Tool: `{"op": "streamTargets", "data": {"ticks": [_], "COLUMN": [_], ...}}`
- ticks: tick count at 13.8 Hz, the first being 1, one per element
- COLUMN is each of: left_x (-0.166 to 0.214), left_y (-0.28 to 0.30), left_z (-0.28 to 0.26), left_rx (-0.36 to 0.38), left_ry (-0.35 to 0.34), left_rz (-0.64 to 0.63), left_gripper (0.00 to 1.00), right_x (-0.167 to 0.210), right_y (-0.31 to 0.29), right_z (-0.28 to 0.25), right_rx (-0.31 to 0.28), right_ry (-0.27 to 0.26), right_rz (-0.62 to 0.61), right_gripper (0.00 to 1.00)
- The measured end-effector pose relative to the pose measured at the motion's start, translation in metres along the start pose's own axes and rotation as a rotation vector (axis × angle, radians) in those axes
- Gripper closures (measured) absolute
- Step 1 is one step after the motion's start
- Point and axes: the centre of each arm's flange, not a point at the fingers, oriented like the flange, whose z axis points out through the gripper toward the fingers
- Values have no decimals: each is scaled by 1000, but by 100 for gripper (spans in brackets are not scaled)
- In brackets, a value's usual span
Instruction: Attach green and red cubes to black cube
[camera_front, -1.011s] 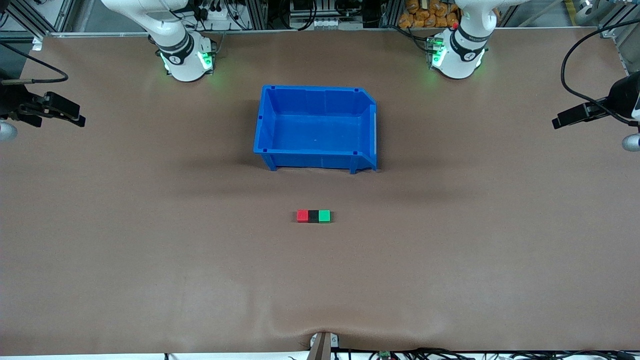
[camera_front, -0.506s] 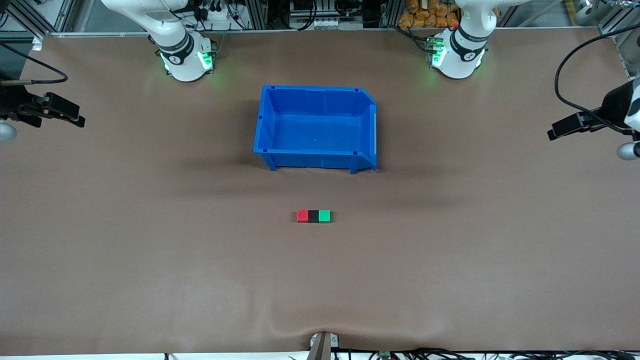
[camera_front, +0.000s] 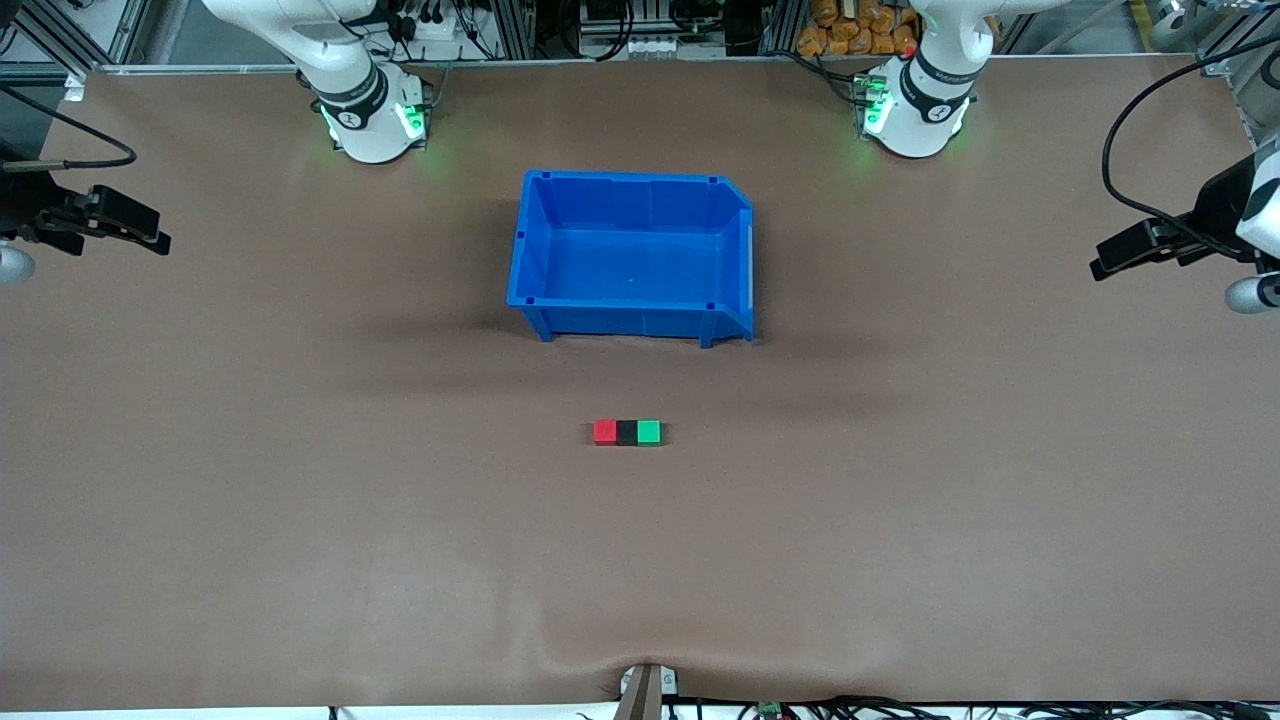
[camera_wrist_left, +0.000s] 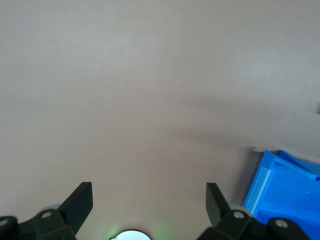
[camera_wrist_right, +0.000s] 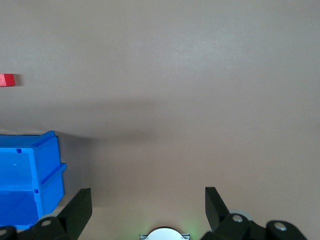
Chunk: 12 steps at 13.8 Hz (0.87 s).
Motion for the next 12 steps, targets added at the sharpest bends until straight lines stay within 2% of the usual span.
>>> {"op": "streamTargets", "data": {"ticks": [12], "left_x": [-2], "left_y": [-4], "left_z": [-7], "left_rx": [-3], "left_ry": [20], "left_rz": [-6], "left_gripper": [0], "right_x": [2], "right_y": [1], "right_z": [2], "right_rx": [0], "right_ry": [-3], "right_rz": [2], "right_gripper": [0]}}
